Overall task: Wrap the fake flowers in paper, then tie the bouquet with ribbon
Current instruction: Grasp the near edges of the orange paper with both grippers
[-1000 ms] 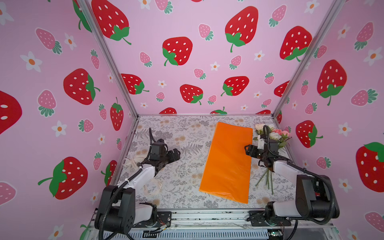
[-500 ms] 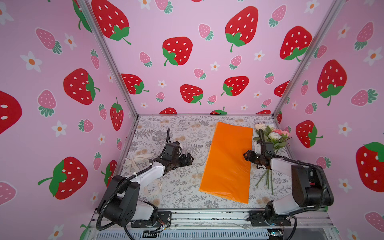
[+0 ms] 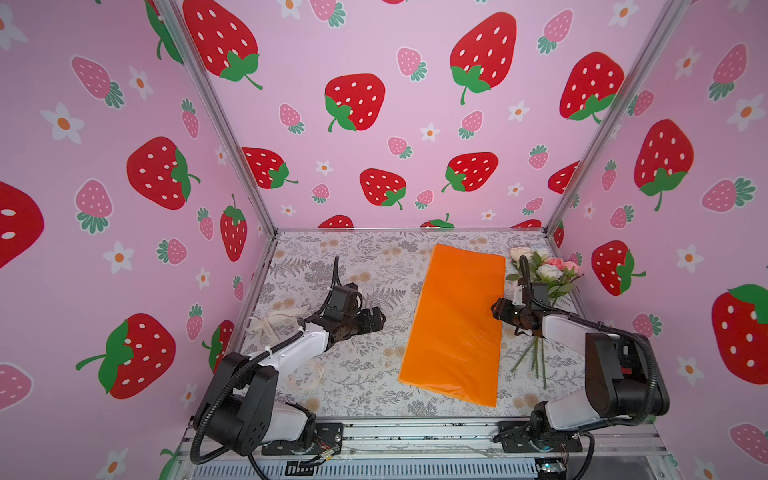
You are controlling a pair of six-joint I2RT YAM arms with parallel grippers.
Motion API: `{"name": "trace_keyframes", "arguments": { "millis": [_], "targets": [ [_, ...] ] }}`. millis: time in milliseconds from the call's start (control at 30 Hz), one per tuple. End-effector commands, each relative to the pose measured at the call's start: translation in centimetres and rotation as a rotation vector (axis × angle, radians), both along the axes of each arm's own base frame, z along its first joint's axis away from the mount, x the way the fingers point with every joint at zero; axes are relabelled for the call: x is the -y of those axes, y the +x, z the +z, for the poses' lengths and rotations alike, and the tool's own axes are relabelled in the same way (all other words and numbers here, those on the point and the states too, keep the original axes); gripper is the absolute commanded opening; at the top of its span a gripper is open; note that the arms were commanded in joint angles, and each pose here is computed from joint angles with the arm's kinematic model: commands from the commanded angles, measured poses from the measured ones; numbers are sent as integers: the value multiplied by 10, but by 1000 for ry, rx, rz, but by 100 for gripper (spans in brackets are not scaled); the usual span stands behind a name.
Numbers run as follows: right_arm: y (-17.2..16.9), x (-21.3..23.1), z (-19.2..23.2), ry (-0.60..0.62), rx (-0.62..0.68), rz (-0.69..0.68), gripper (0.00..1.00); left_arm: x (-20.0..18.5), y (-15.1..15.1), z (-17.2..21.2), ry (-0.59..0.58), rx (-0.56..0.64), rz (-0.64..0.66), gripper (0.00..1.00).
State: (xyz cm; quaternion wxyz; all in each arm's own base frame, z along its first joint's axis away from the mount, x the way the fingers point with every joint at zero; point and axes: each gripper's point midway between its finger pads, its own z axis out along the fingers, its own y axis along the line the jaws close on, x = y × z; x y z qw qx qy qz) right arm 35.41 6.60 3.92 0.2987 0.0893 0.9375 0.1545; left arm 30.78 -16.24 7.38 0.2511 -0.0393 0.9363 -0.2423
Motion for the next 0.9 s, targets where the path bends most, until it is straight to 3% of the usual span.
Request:
{"name": "trace_keyframes", "arguments": {
  "millis": [0, 533, 733, 867],
  "targets": [
    [-1, -8, -7, 47, -23, 33, 61, 2, 6, 17, 1, 30, -5, 97],
    [22, -62, 6, 197, 59, 358, 10, 3, 0, 19, -17, 11, -10, 97],
    [35, -99, 4, 185, 62, 533, 1, 10, -1, 23, -120, 1, -10, 97],
    [39, -128, 4, 202, 66, 606, 1, 16, 1, 24, -217, -18, -3, 97]
  ]
}}
